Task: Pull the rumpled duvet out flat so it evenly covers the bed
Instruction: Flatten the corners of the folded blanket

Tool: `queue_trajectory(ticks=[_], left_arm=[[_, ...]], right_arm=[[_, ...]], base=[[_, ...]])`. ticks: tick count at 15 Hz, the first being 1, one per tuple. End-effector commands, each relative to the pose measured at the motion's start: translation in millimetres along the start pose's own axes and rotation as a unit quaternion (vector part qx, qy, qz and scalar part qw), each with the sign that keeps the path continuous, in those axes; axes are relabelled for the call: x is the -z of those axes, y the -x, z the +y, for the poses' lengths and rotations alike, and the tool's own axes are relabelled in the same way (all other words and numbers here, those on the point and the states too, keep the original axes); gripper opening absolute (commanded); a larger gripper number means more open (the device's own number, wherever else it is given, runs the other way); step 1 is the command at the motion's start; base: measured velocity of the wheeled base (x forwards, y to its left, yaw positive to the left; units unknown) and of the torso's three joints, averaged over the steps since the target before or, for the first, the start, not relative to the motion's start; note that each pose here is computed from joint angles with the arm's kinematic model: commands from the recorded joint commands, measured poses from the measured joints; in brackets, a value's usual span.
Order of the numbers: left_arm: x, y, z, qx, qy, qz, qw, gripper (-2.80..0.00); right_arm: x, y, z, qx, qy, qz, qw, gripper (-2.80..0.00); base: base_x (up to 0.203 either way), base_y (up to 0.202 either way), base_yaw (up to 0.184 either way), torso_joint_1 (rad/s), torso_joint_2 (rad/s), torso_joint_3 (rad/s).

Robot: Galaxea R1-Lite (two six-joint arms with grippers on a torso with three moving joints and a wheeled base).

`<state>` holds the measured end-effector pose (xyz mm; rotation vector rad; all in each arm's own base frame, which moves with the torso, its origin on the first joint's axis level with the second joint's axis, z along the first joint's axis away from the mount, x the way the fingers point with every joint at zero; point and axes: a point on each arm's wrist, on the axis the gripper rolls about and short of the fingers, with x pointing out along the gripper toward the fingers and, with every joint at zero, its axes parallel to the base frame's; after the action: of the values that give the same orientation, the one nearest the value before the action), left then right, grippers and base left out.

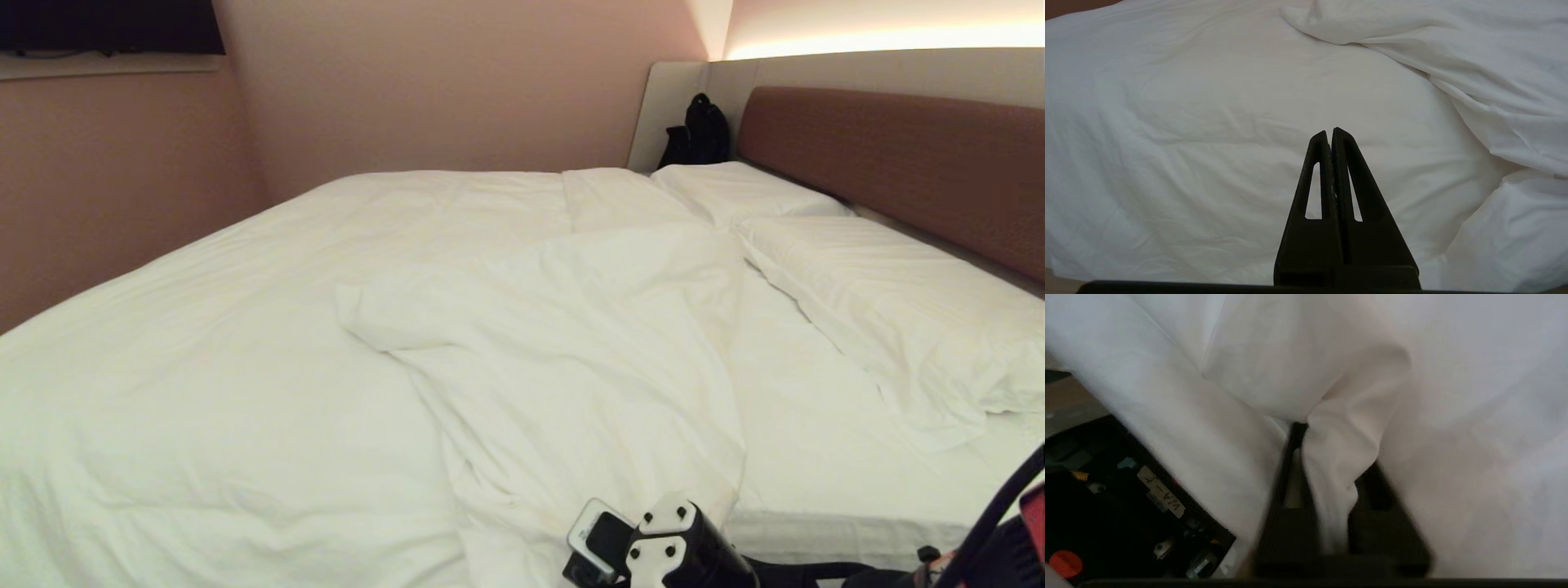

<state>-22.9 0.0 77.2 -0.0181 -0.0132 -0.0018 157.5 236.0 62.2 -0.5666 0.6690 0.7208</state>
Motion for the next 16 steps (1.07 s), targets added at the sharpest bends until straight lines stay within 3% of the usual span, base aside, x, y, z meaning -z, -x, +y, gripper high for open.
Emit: queue_trajectory(ticks=[1,7,11,16], left_arm=[[0.0,0.0,0.0,0.0,0.0,0.0,1.0,-2.8],[0.0,0.0,0.0,0.0,0.0,0.0,1.0,-2.8],[0.0,0.0,0.0,0.0,0.0,0.0,1.0,-2.8],[0.0,0.0,0.0,0.0,0.0,0.0,1.0,-2.8]], right_arm=[[0.6,-5.6,1.6,0.0,-0.002,0.005,1.0,0.0],[-38.9,22.6,-9.9,0.039,-0.036,-0.114,0.992,0.0],[-73.7,41.2,-20.3,0.057,-0.049,-0.182,0.98,0.0],[-126.0,45.7,-54.6,0.112,-0.055,-0.252,0.96,0.0]], base=[[0.0,0.0,0.0,0.0,0.0,0.0],[0.0,0.0,0.0,0.0,0.0,0.0],[0.0,0.0,0.0,0.0,0.0,0.0],[0.0,0.0,0.0,0.0,0.0,0.0]])
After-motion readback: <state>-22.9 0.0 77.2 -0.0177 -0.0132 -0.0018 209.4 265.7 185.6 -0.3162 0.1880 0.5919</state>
